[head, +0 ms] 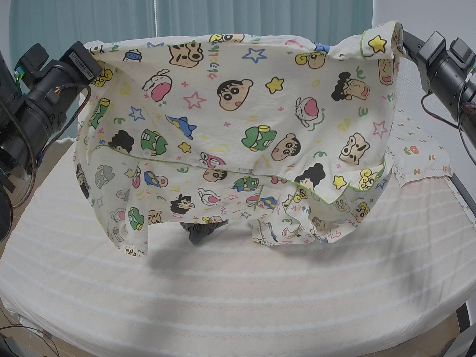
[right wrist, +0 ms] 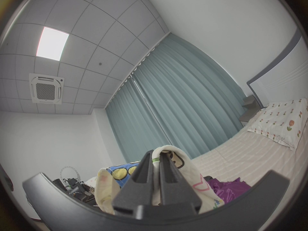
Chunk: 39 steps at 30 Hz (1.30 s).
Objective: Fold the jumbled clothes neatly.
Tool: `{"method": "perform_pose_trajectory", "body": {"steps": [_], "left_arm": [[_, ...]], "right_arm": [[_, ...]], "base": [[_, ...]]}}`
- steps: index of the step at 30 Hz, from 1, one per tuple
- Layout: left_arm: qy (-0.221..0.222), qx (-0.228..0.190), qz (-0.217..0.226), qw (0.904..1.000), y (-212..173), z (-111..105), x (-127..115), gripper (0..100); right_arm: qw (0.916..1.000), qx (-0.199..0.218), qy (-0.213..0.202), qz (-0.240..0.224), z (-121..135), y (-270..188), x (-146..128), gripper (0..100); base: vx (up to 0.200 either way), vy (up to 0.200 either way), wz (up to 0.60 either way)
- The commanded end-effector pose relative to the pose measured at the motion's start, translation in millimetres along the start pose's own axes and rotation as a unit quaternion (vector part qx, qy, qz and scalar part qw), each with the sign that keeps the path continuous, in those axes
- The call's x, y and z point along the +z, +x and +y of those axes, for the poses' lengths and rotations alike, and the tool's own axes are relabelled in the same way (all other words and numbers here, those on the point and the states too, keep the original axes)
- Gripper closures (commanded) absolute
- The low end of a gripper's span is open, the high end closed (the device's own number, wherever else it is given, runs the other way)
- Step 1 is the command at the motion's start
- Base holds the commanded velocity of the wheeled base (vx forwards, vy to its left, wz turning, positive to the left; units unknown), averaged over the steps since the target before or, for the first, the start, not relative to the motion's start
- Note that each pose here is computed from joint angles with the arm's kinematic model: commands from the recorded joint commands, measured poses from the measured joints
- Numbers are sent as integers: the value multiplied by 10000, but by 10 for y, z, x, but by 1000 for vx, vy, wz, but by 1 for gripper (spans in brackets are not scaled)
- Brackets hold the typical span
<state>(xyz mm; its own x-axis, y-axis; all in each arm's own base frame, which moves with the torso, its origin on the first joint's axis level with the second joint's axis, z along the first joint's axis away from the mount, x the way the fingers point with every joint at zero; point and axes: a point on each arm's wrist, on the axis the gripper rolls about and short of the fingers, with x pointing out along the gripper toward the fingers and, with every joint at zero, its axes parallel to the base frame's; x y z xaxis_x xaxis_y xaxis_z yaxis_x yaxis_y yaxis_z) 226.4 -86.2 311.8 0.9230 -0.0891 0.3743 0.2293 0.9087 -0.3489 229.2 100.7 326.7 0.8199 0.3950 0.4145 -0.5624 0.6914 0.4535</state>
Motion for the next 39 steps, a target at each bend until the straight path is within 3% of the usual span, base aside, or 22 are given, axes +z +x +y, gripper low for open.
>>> {"method": "perform_pose_trajectory", "body": {"steps": [1,5,10,17,26,39], "left_arm": [[173,376,1080,9933,-349,246,-519,100],[-174,495,1427,9884,-462,304,-690,100],[-256,615,1685,9834,-565,367,-809,100],[-264,630,1734,9825,-581,375,-832,100],[-267,616,1779,9817,-620,375,-843,100],[-397,596,1751,9819,-675,366,-812,100]], "right_arm": [[9969,-357,50,702,-206,-117,-459,100],[9964,-420,80,727,-238,-158,-520,100],[9954,-467,95,833,-259,-198,-573,100],[9948,-488,105,882,-269,-210,-598,100],[9951,-466,107,860,-255,-218,-582,100],[9954,-432,113,844,-238,-226,-568,100]], "base": [[0,0,0],[0,0,0],[0,0,0],[0,0,0],[-200,0,0],[0,15,0]]}}
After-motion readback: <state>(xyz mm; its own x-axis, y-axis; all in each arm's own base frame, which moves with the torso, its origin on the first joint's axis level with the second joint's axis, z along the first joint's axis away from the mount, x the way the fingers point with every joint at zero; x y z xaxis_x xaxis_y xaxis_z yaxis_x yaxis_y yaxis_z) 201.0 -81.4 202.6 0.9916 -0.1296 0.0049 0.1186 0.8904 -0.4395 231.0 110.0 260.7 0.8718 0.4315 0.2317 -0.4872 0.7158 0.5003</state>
